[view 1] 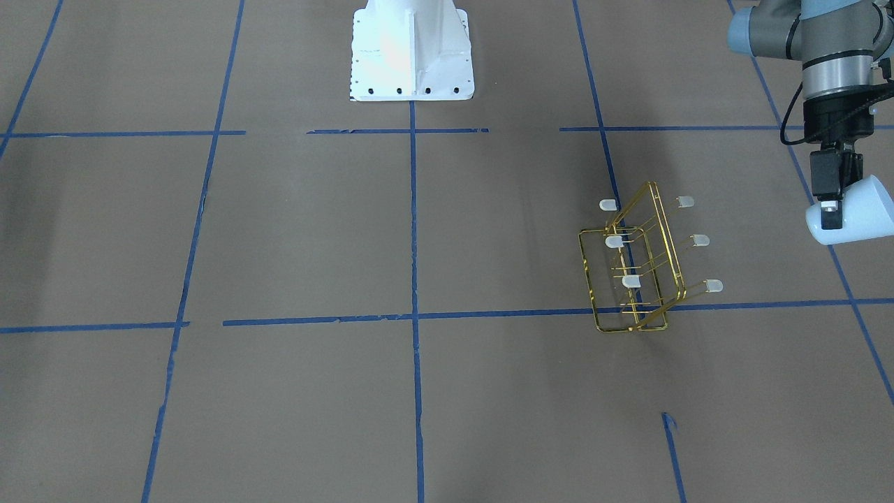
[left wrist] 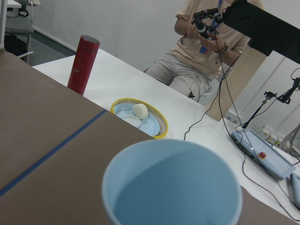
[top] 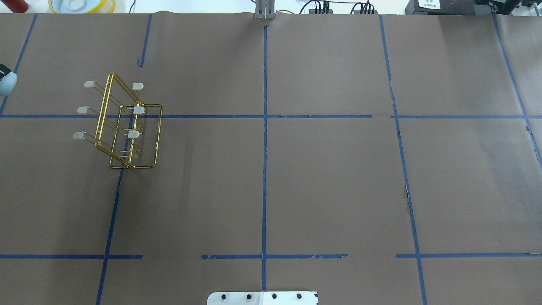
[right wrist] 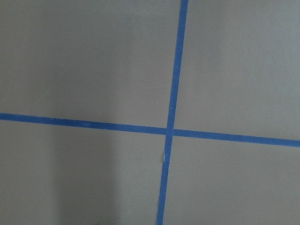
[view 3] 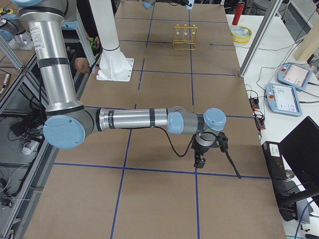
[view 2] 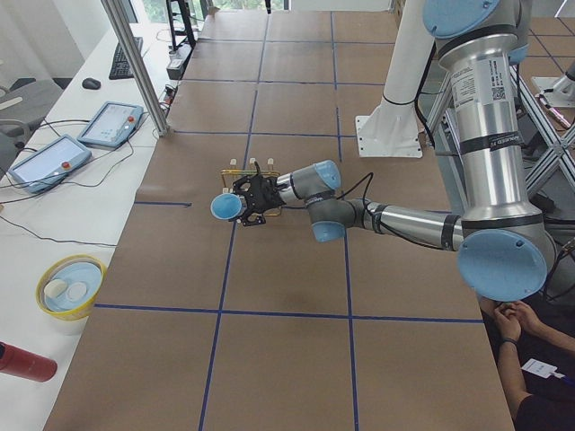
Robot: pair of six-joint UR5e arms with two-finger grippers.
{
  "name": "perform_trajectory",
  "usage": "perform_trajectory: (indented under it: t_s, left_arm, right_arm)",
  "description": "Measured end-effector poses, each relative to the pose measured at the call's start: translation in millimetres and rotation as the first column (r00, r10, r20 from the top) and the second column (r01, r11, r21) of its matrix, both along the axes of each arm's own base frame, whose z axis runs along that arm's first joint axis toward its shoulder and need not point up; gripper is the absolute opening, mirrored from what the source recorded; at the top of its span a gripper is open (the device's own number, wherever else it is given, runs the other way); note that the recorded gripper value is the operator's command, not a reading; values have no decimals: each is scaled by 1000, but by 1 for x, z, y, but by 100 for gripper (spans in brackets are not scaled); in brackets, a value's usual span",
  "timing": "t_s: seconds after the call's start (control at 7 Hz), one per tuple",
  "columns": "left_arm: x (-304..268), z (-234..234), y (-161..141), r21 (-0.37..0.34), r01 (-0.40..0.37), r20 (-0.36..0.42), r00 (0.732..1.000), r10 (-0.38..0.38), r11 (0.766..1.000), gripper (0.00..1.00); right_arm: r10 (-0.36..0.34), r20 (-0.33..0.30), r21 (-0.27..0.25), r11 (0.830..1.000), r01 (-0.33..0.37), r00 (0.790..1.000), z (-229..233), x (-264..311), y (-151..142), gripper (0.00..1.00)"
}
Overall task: Hang cup on cup holder
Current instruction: 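Tilt the cup sideways and bring it toward the gold rack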
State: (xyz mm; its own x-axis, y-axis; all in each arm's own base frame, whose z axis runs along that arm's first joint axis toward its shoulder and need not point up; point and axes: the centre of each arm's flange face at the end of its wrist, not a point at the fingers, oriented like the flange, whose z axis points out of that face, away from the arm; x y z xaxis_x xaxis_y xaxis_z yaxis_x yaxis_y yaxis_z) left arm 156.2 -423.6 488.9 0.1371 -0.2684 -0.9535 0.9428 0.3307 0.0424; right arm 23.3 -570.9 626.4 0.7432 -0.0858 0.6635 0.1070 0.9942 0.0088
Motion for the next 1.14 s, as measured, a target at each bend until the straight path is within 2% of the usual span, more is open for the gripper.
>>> perform_trajectory:
  t_s: [0.14, 0.29, 0.43, 0.57, 0.71, 1.0, 1.14]
  left_arm:
    - [-3, -12, 3, 10, 29, -145, 989, -28, 1000, 0]
    - [-5, -20, 7, 5, 56, -302, 952, -52, 998, 0]
    - [-4, -25, 12, -19, 72, -465, 882, -72, 997, 0]
    - [2, -28, 18, -56, 66, -621, 779, -87, 996, 0]
    - [8, -31, 24, -93, 48, -735, 670, -101, 995, 0]
    - [12, -36, 31, -151, 5, -879, 458, -136, 989, 0]
    - [15, -37, 34, -181, -12, -917, 363, -164, 983, 0]
  right_arm:
    - [0, 0, 0, 1000, 0, 1000, 0, 0, 0, 100]
    - [0, 0, 0, 1000, 0, 1000, 0, 0, 0, 100]
    - [0, 0, 1, 1000, 0, 1000, 0, 0, 0, 100]
    - [0, 0, 1, 1000, 0, 1000, 0, 0, 0, 100]
    - [0, 0, 1, 1000, 0, 1000, 0, 0, 0, 100]
    - [0, 0, 0, 1000, 0, 1000, 0, 0, 0, 100]
    - [0, 0, 0, 1000, 0, 1000, 0, 0, 0, 100]
